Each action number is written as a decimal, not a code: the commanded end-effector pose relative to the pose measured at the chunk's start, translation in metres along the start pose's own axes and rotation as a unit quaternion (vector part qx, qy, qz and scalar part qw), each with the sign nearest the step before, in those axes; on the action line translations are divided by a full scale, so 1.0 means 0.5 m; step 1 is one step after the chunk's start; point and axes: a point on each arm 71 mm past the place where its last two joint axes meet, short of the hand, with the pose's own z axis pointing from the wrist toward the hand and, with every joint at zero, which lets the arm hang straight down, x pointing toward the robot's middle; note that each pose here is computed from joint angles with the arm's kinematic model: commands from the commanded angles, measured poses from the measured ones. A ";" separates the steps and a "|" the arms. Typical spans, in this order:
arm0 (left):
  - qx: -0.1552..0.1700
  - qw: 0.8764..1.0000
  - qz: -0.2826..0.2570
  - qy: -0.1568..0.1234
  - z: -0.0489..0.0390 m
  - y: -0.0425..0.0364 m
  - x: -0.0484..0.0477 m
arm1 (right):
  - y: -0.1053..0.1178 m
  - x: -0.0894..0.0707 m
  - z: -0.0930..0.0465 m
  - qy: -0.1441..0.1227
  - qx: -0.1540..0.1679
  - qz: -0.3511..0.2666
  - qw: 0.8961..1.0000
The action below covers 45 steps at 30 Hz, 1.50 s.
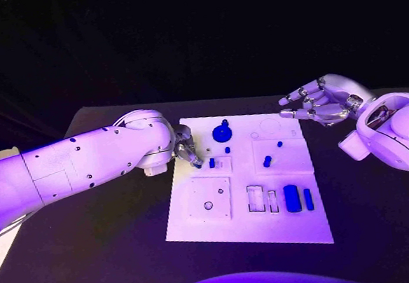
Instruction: Assemble the parts on the task board
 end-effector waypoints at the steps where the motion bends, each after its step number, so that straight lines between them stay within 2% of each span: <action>1: 0.003 1.000 0.008 0.018 0.004 -0.005 0.015 | 0.001 0.004 0.000 0.008 -0.003 -0.001 1.000; 12: 0.000 1.000 -0.008 0.024 0.011 -0.005 0.016 | 0.001 0.003 -0.001 0.008 -0.002 -0.001 1.000; 29: -0.016 1.000 -0.017 0.021 0.018 0.003 0.014 | -0.001 0.003 -0.002 0.010 0.001 -0.002 1.000; 45: -0.028 0.999 -0.019 0.023 0.024 0.010 0.019 | -0.003 0.004 -0.002 0.011 0.003 -0.003 1.000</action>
